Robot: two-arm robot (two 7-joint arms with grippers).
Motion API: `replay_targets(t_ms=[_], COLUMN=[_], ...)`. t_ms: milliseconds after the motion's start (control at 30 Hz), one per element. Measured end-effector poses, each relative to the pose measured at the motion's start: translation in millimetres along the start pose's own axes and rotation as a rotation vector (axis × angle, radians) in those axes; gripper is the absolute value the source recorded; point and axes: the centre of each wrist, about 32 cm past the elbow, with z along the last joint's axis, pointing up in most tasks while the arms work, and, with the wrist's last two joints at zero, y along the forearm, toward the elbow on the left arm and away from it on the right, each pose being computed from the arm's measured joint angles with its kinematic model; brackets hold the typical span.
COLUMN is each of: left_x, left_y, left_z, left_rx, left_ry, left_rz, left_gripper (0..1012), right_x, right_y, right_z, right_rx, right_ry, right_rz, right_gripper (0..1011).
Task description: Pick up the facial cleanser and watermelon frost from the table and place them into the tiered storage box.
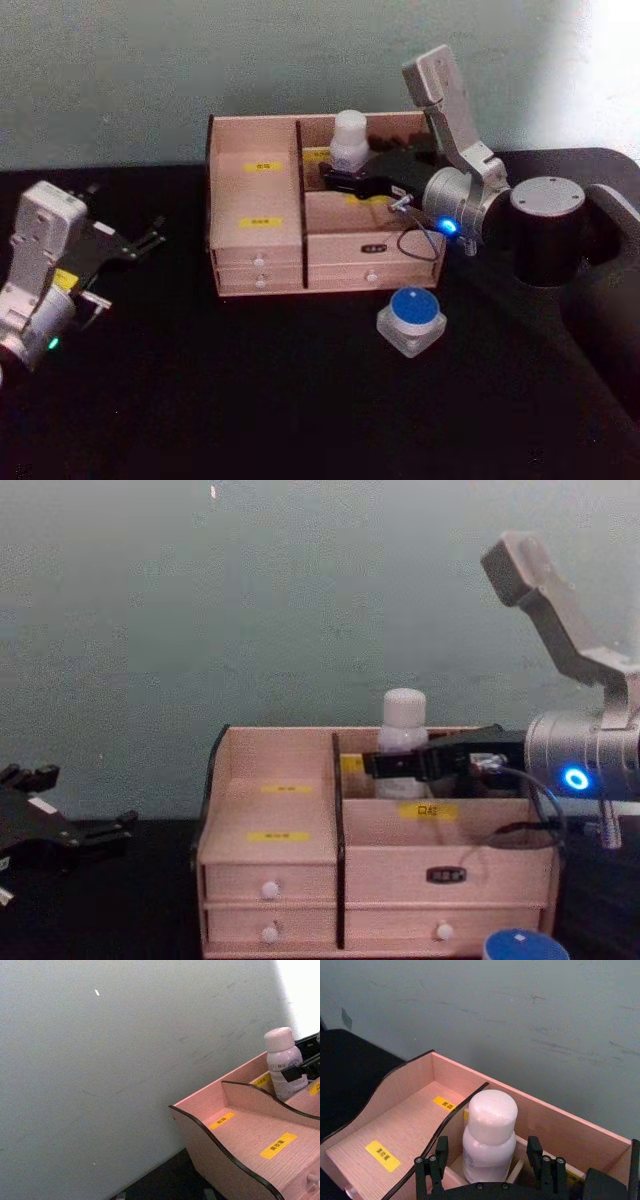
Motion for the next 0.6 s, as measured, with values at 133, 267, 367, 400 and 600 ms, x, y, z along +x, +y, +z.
replay_targets(t_ms=[133, 267, 367, 400, 600], left_x=[0.0, 0.0, 0.0, 0.0, 0.0], left_y=[0.0, 0.0, 0.0, 0.0, 0.0], left_z=[0.0, 0.0, 0.0, 0.0, 0.0], left_rx=[0.0, 0.0, 0.0, 0.0, 0.0], left_ry=[0.0, 0.0, 0.0, 0.0, 0.0], left_rz=[0.0, 0.0, 0.0, 0.0, 0.0], left_gripper=[1001, 1001, 1001, 1001, 1001], right_x=[0.0, -0.3, 0.0, -0.1, -0.1], right_y=[0.0, -2.5, -8.2, -9.6, -24.5], right_z=[0.0, 0.6, 4.2, 5.0, 12.7], right_rx=[0.0, 0.008, 0.029, 0.034, 0.073], right_ry=[0.0, 0.001, -0.002, -0.002, -0.008], right_rz=[0.0, 0.0, -0.003, -0.004, -0.01], right_gripper=[1000, 1000, 1000, 1000, 1000])
